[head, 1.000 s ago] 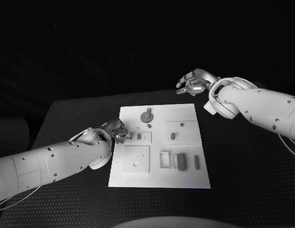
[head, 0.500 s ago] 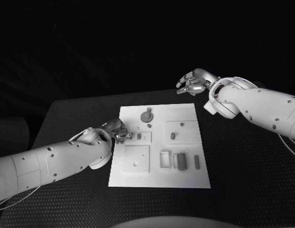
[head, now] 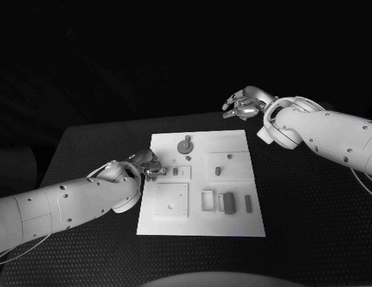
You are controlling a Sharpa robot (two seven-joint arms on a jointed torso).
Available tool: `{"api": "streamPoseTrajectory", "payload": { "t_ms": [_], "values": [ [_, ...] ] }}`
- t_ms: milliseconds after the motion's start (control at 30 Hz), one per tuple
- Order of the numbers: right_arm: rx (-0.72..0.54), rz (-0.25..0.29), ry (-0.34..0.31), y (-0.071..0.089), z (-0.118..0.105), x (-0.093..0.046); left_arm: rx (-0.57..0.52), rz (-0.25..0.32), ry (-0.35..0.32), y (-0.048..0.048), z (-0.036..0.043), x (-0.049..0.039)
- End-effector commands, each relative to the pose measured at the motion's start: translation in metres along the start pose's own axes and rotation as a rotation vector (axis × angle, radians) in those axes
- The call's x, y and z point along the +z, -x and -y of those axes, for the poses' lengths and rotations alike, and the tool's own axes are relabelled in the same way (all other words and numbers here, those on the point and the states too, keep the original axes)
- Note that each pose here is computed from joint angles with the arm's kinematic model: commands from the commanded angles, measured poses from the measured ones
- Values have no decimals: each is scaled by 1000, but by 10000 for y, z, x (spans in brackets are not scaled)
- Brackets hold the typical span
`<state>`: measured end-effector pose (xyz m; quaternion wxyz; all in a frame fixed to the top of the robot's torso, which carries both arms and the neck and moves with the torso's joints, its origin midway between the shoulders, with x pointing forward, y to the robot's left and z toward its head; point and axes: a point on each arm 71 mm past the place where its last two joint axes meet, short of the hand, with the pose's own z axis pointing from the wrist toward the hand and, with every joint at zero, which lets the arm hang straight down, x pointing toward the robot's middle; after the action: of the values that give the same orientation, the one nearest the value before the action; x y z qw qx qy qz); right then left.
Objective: Assemble the parts on the task board
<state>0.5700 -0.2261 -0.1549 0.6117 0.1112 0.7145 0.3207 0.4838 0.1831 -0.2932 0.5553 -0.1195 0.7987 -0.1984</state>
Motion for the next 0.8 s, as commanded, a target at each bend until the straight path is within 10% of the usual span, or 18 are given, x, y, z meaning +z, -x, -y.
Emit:
{"api": "streamPoseTrajectory", "payload": {
  "t_ms": [33,800],
  "values": [
    [0,-11,7,-11,-8,0,18,-25,6,-38,-10,-7],
    [1,-13,9,-21,-19,5,98,-92,32,-109,26,10]
  ]
}}
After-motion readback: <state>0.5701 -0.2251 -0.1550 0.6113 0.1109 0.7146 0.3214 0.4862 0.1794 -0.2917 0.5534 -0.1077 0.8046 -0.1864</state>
